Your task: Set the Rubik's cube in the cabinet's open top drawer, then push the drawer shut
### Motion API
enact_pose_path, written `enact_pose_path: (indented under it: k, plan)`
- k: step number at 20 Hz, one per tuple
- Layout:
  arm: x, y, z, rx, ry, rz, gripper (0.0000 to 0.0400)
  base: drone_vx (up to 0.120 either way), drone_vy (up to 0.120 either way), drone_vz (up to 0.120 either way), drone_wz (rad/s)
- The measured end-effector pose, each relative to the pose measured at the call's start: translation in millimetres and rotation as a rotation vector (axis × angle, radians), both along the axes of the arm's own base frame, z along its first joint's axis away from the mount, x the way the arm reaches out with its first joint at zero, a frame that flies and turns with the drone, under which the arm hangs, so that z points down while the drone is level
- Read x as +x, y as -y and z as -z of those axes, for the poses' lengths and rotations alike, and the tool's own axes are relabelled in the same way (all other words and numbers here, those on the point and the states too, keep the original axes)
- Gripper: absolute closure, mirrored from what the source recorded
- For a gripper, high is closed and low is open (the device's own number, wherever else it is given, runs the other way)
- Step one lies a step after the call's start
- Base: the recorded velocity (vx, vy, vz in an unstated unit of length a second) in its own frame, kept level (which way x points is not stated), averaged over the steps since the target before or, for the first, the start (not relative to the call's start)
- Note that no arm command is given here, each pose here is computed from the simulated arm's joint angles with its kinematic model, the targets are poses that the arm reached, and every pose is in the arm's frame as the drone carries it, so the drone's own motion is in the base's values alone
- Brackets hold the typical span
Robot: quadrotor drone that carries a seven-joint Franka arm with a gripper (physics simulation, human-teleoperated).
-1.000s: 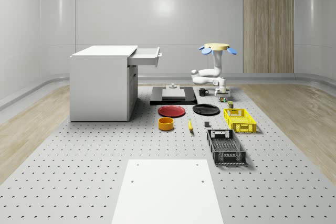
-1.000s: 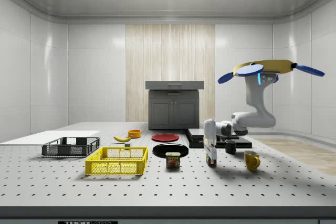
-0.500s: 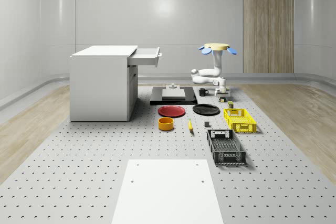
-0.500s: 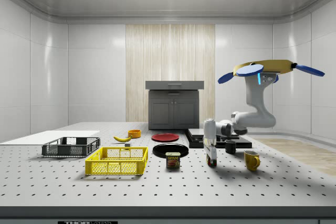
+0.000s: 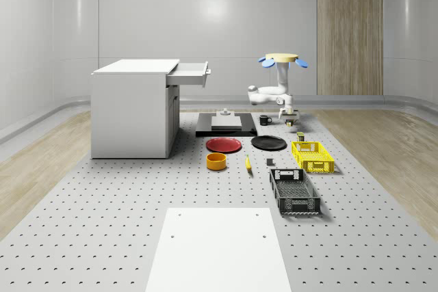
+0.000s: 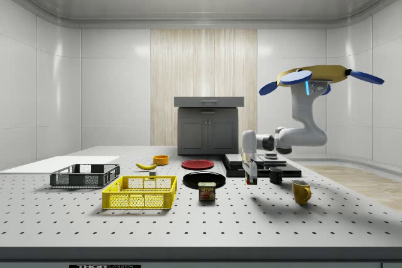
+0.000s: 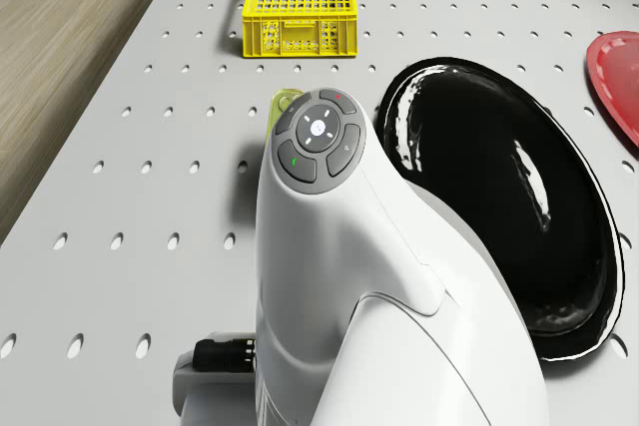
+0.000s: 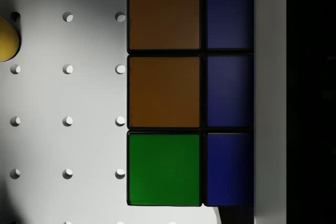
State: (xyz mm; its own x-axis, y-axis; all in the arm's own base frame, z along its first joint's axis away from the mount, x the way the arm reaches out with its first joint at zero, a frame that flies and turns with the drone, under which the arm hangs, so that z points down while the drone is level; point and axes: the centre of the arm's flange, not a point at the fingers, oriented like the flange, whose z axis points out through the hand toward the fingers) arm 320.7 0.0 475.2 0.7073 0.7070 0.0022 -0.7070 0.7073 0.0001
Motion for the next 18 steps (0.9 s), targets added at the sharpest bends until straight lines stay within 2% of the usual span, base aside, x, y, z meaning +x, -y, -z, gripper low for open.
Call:
enact_pose_path:
  k: [10,12,18]
  plan:
    - [0.0,0.0,7.6,0.0,0.0,0.0,0.0075,0.12,-0.12,0.12,0.0]
    - [0.0,0.0,7.9,0.0,0.0,0.0,0.0075,0.0,-0.1,0.12,0.0]
    - [0.1,0.0,8.4,0.0,0.0,0.0,0.0075,0.0,0.0,0.12,0.0]
